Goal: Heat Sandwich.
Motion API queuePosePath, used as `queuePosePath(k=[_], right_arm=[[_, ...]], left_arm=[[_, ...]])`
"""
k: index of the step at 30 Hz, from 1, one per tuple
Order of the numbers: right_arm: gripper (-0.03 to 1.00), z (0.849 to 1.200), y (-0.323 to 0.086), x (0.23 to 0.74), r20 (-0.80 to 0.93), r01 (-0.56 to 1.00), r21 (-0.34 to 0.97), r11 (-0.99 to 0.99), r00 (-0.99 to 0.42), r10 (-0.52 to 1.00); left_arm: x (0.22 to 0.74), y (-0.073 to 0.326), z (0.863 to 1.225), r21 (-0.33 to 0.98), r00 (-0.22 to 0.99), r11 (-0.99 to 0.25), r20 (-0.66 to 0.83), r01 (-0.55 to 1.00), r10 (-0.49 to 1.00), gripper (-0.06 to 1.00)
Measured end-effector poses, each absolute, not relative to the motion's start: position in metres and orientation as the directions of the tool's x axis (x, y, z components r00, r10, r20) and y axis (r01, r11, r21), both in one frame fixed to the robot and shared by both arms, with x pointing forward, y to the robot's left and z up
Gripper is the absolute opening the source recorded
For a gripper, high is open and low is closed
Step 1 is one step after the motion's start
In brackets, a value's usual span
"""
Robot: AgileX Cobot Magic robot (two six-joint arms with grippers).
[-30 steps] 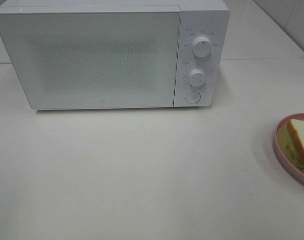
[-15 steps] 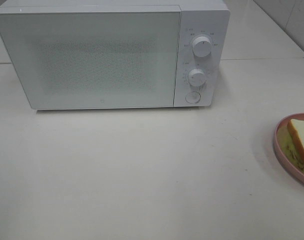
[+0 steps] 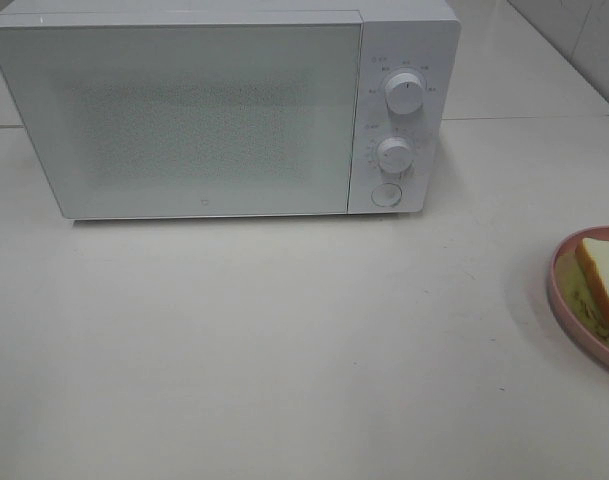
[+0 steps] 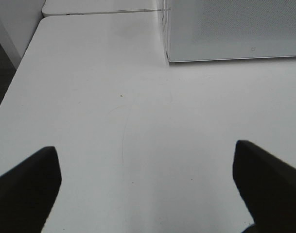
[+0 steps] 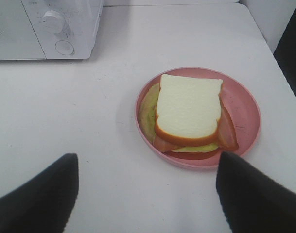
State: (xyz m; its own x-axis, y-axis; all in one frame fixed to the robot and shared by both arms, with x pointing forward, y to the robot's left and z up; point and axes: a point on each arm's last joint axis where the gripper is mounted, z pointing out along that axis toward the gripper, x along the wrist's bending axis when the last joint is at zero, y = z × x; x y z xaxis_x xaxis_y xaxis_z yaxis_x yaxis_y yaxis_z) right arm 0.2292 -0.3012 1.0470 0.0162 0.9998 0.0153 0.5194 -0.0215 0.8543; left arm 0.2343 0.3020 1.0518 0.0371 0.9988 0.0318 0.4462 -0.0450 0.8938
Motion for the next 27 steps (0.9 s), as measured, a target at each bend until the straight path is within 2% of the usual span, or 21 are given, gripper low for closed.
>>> queuePosePath(k=[27], right_arm=[[0.76, 1.0470, -0.3012, 0.2292, 0.015, 0.519, 0.854, -0.021, 0.016, 1.000]], left_arm=[[0.2343, 0.3020, 1.0518, 0.894, 0.037, -0.045, 0.032, 0.446, 0.999, 0.88]])
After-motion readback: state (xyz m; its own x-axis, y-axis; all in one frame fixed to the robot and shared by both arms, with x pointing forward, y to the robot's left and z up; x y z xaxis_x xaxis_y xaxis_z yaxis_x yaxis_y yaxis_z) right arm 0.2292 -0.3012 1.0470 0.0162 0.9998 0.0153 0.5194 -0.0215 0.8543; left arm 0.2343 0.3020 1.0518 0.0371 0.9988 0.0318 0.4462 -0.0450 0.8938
